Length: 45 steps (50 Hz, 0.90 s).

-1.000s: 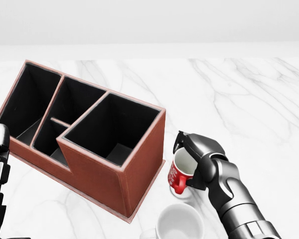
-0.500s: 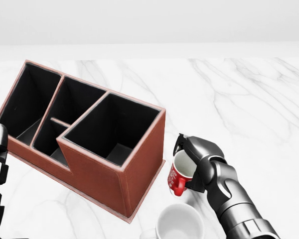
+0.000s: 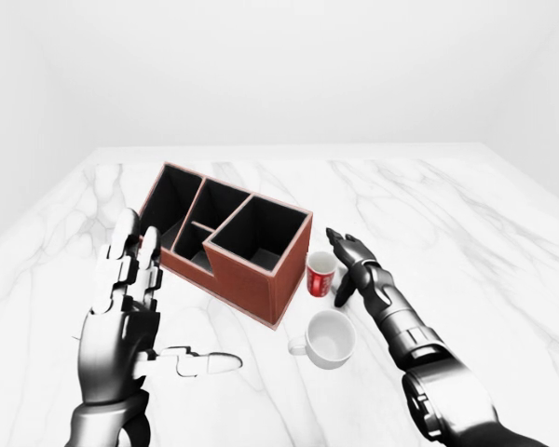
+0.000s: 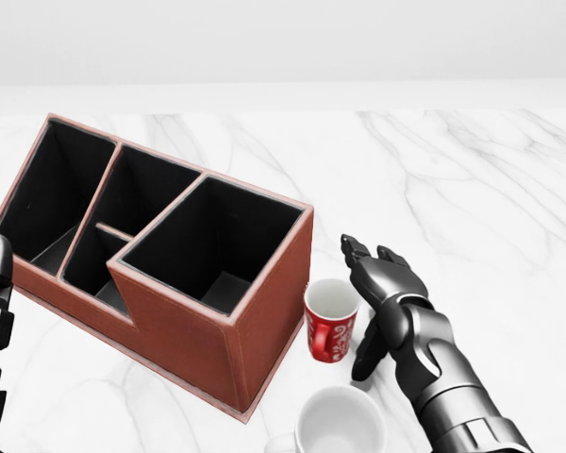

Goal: Pick up the red mug and place it to the right of the caddy.

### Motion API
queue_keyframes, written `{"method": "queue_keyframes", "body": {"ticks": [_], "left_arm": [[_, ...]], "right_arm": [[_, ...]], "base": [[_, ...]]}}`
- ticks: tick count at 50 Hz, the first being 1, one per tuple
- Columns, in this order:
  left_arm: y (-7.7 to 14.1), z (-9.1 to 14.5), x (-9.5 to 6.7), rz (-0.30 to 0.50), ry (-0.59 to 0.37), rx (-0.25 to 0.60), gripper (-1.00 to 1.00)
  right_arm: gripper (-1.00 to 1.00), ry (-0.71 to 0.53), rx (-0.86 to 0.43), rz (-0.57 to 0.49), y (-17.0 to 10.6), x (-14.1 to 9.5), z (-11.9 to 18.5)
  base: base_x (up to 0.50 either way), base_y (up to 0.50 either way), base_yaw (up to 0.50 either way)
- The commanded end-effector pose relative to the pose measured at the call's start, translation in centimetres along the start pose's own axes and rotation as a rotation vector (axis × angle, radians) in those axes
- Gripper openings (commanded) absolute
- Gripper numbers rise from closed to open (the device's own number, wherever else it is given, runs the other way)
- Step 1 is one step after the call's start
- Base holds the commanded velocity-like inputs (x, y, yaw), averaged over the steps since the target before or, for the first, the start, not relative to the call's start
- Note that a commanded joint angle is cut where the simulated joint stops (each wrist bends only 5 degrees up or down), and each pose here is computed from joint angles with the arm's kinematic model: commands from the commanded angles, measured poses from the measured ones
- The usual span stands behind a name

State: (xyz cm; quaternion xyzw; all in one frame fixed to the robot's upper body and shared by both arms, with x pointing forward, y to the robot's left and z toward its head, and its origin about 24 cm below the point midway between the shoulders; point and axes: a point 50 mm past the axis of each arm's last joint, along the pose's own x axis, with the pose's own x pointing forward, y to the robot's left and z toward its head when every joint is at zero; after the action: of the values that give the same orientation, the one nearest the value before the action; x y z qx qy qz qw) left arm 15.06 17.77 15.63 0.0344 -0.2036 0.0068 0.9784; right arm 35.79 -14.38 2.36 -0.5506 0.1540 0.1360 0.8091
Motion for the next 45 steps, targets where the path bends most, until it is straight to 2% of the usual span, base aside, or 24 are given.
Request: {"method": "queue_keyframes", "body": {"ticks": [1, 10, 16, 22, 33, 41, 45], "left_arm": [[-0.1, -0.2, 0.0, -0.002, 0.008, -0.002, 1.0], [-0.3, -0.4, 0.1, -0.006, 0.013, -0.002, 1.0], [-0.5, -0.5, 0.2, -0.011, 0.02, -0.003, 1.0], [-0.5, -0.5, 0.1, -0.012, 0.02, -0.003, 1.0], [-0.6, -0.5, 0.1, -0.015, 0.019, -0.002, 1.0], [-0.5, -0.5, 0.1, -0.015, 0.019, -0.002, 1.0], [-0.5, -0.3, 0.0, -0.014, 0.016, -0.002, 1.0]], "right_arm": [[1.0, 0.004, -0.013, -0.002, 0.0, -0.2, -0.4], [1.0, 0.002, -0.018, -0.009, -0.7, -0.4, -0.7], [1.0, -0.06, -0.041, -0.025, -3.0, -1.2, 0.5], [1.0, -0.155, -0.094, -0.07, -8.0, -3.0, 3.0], [1.0, -0.215, -0.184, -0.122, -13.5, -5.6, 5.5], [1.0, -0.274, -0.243, -0.338, -18.6, -8.7, 8.0], [1.0, -0.317, -0.244, -0.394, -19.1, -10.0, 8.7]], "base": [[0.0, 0.0, 0.0], [0.0, 0.0, 0.0], [0.0, 0.0, 0.0], [0.0, 0.0, 0.0], [0.0, 0.0, 0.0], [0.0, 0.0, 0.0], [0.0, 0.0, 0.0]]}}
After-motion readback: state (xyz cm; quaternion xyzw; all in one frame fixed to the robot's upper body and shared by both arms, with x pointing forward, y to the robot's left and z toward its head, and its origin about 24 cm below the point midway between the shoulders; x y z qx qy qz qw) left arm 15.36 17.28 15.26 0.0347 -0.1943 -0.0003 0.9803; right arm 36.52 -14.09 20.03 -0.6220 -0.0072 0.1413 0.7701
